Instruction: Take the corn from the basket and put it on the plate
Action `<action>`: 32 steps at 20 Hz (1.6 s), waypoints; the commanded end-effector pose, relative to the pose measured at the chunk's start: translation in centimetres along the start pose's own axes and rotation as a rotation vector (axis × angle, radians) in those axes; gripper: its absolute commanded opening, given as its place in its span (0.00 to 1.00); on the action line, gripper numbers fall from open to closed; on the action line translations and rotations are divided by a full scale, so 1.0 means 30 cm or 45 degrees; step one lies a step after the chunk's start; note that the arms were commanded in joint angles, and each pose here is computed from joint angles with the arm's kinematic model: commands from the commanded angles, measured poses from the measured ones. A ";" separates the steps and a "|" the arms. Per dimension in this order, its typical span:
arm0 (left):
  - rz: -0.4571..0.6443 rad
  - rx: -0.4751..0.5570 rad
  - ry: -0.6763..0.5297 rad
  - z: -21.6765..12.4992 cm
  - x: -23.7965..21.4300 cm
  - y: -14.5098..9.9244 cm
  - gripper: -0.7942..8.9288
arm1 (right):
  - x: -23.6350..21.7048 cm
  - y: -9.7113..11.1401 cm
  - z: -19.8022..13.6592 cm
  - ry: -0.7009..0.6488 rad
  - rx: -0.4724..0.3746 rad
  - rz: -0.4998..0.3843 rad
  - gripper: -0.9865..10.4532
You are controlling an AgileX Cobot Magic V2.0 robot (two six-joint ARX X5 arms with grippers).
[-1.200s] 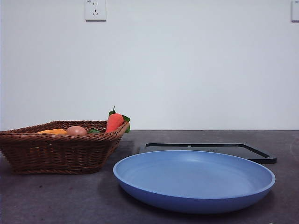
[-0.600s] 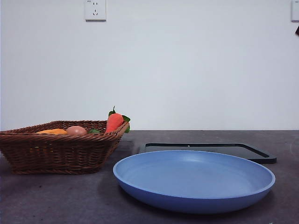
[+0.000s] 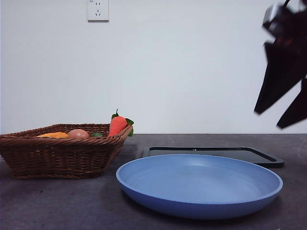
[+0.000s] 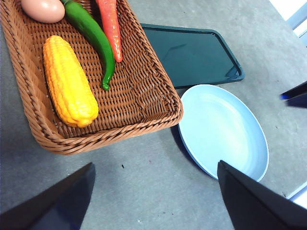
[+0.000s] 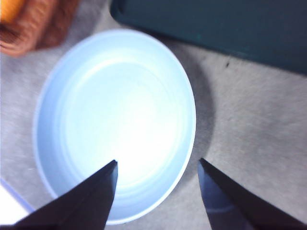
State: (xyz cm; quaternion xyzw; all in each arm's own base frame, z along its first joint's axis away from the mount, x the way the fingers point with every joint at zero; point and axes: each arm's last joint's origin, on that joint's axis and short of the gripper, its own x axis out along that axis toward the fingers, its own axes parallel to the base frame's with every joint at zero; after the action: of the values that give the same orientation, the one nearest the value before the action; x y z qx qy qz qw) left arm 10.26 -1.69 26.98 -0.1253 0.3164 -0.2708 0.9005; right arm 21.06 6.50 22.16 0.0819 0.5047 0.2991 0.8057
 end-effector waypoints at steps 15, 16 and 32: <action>-0.009 0.023 -0.033 0.019 -0.005 -0.006 0.51 | 0.249 -0.090 0.025 0.210 0.054 0.018 0.12; -0.009 0.023 -0.033 0.021 -0.003 -0.005 0.51 | 0.252 -0.091 0.024 0.215 0.056 0.018 0.09; 0.228 0.056 0.156 0.233 0.151 -0.002 0.51 | -0.082 0.087 0.121 -0.103 -0.103 0.070 0.09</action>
State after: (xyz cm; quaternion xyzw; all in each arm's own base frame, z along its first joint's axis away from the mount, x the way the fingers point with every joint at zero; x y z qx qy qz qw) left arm 17.36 -3.93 29.80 -0.0584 0.3785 -0.2085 0.8999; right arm 22.11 7.71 26.44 0.0740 0.4648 0.3334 0.8169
